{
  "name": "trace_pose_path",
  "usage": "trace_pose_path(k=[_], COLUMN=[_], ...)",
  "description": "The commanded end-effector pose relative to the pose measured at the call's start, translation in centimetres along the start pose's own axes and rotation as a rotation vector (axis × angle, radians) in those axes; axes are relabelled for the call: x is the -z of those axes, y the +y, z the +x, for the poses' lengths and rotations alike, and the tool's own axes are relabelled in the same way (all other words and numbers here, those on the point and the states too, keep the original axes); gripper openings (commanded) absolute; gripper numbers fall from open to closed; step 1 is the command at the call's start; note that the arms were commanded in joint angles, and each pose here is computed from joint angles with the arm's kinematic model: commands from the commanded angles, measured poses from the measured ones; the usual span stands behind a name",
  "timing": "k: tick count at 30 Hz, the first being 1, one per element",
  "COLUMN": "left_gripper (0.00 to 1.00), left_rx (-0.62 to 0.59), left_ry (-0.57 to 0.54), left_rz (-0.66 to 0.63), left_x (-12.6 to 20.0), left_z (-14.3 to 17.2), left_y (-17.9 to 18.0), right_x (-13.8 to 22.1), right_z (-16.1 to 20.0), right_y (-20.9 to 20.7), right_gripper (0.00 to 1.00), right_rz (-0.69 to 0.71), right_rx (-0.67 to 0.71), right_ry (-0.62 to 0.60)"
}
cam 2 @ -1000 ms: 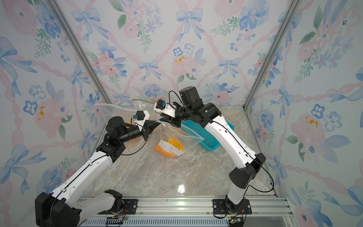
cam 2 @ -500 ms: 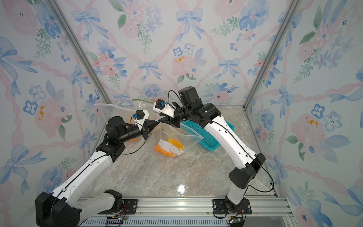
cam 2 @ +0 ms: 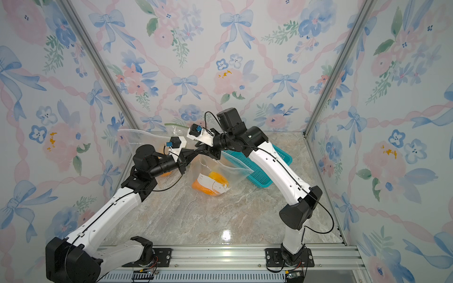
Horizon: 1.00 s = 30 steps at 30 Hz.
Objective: Place the mango in a zip-top bag and seal the zipper
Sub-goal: Zip the zipper on the zipper food storage bag.
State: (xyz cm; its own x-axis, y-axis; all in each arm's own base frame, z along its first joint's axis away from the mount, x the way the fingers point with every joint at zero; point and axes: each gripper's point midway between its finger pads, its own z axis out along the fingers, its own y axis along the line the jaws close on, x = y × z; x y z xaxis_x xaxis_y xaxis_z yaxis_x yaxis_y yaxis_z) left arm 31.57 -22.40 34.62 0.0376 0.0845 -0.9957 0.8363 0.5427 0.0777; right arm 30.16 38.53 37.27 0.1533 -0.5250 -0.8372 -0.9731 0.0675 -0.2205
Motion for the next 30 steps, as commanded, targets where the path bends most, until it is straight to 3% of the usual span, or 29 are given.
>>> trace_pose_path(k=[1, 19, 30], left_gripper=[0.00, 0.00, 0.00], left_rx=[-0.008, 0.011, 0.051], left_ry=[-0.023, -0.014, -0.002], left_rz=[-0.015, -0.047, -0.133], left_x=[0.1, 0.6, 1.7], left_z=[-0.7, -0.2, 0.6], left_y=[0.4, 1.4, 3.5], right_x=[0.1, 0.6, 2.4], right_z=[-0.4, -0.3, 0.4], right_y=[0.8, 1.3, 0.8], right_gripper=[0.25, 0.08, 0.08], right_rz=[-0.027, -0.037, 0.027], right_rx=[-0.006, 0.011, 0.034], right_ry=[0.000, 0.002, 0.003])
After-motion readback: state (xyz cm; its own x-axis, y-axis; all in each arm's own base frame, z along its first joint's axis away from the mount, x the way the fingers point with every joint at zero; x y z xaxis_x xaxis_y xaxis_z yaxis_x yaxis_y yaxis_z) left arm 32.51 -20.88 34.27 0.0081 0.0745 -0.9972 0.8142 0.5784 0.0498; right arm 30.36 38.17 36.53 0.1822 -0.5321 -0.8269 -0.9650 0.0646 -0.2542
